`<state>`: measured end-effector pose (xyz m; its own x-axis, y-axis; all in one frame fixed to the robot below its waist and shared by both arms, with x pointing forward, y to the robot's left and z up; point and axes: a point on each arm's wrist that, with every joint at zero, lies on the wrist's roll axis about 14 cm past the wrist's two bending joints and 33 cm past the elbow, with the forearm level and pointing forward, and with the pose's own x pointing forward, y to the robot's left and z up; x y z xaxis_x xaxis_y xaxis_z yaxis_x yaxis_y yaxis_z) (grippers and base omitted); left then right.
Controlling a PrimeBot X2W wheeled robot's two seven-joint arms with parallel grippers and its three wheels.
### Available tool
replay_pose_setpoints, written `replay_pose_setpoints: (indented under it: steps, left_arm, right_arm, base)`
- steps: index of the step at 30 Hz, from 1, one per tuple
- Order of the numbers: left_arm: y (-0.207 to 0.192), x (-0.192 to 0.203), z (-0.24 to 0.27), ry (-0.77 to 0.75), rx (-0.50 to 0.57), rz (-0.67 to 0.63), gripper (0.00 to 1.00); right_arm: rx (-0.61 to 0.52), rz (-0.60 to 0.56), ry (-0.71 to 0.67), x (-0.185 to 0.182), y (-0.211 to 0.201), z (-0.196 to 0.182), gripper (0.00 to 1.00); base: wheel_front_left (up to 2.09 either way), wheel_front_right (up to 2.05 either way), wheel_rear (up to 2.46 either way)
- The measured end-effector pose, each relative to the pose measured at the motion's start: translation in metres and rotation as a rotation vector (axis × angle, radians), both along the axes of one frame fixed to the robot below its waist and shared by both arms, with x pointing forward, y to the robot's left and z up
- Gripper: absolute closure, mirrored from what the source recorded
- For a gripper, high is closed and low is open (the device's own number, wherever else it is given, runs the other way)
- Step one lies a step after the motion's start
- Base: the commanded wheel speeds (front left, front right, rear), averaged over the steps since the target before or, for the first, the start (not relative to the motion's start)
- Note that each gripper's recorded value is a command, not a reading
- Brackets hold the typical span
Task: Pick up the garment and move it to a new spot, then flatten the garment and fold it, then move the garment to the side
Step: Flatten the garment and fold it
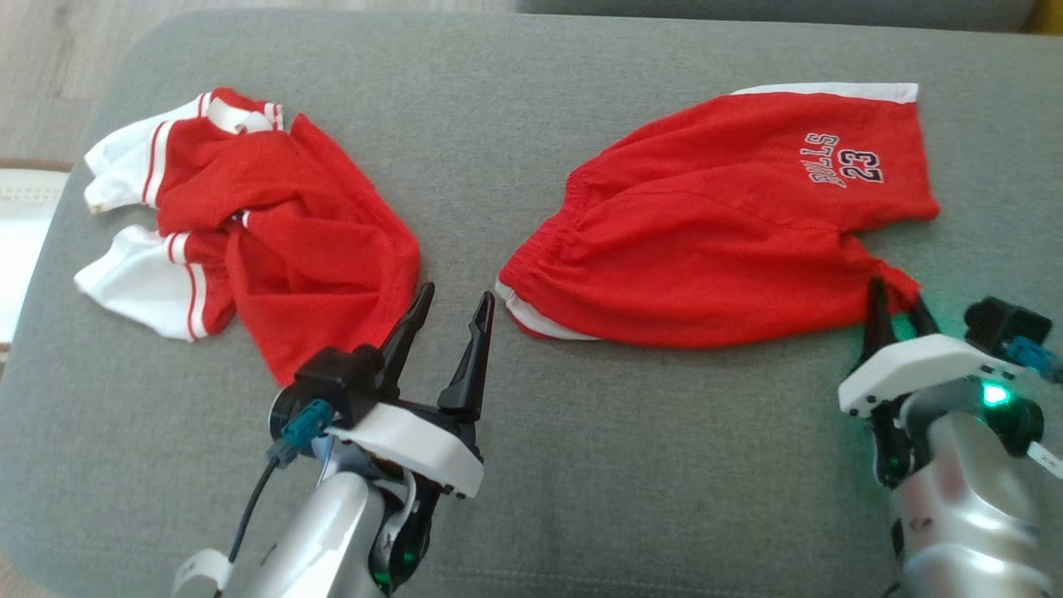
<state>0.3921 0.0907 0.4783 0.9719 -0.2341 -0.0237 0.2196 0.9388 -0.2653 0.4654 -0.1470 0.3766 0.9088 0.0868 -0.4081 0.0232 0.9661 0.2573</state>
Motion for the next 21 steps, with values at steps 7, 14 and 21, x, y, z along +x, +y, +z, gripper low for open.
replay_pose_setpoints:
  steps: [7,14,21]
  left_arm:
    - [-0.009,-0.001,0.006,-0.018,-0.006,-0.025,0.00]
    - [-0.017,-0.014,0.009,-0.022,-0.017,-0.045,0.00]
    - [-0.026,-0.027,0.019,-0.046,-0.037,-0.063,0.00]
  right_arm:
    - [-0.065,0.022,-0.114,0.000,-0.005,0.025,1.00]
    - [-0.155,0.024,-0.218,-0.026,-0.023,0.052,1.00]
    - [-0.274,-0.017,-0.270,-0.056,-0.056,0.088,1.00]
  base:
    - [0.00,0.00,0.00]
    - [0.00,0.00,0.00]
    - [0.00,0.00,0.00]
